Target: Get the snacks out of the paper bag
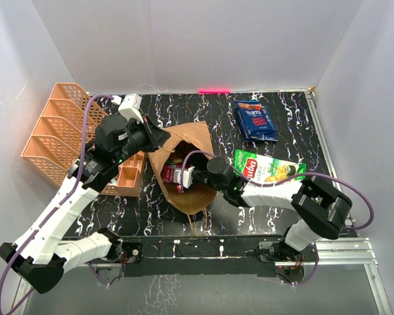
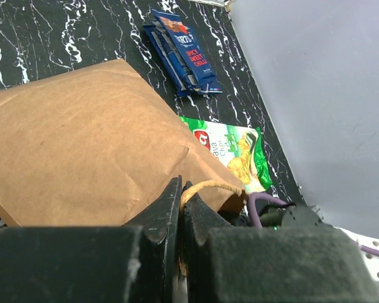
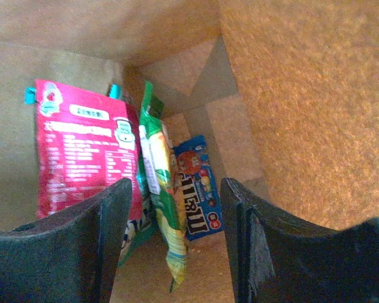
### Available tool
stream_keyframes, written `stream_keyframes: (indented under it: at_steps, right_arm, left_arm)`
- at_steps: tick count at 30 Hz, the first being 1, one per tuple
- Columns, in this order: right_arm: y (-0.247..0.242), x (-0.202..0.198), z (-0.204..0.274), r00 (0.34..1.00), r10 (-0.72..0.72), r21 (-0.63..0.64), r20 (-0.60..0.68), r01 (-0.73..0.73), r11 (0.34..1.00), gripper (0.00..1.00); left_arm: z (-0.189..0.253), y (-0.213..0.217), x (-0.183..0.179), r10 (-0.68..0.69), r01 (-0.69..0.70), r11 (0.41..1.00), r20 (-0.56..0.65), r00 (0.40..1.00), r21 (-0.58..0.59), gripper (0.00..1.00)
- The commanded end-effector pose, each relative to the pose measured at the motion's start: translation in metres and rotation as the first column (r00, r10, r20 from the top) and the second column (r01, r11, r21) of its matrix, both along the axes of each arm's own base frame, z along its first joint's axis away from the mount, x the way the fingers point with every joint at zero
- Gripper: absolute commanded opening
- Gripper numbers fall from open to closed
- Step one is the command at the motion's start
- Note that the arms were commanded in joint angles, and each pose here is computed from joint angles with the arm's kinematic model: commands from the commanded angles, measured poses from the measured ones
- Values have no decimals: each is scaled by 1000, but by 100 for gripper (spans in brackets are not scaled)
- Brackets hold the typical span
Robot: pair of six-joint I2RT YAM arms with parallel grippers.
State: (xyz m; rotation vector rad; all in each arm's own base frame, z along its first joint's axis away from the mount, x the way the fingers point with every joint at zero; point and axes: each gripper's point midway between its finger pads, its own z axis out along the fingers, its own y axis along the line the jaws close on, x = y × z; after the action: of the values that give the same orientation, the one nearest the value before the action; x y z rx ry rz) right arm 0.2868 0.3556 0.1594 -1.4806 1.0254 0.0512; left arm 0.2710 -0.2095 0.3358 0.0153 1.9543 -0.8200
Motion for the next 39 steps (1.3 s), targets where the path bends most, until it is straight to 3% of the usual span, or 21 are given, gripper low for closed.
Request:
stream_keyframes:
  at_steps: [1,19,24,33,36,39]
  right_arm:
    - [7,16,22,997,31,102,71,-39,994,60]
    - [23,64,-1,990,-58,29,130,55,998,63]
    - [7,33,19,994,-54,46,91,50,998,70]
    - [-10,-52,19,996,-26,85,-80,33,996,72]
    - [0,-76,32,998,11,185,-69,2,983,71]
    - [9,-68,34,999,-24,200,-24,28,979,69]
  left_arm:
    - [24,2,-3,-3,5,999,54,999,-41,0]
    - [32,-6,-7,-47,51,996,62,997,-70,0]
    - [29,-1,-5,-18,21,998,53,998,-53,0]
    - [23,-3,1,-24,25,999,54,998,-27,0]
    - [23,-5,1,-37,38,999,56,998,-20,0]
    - [23,-9,0,-66,67,998,56,996,-10,0]
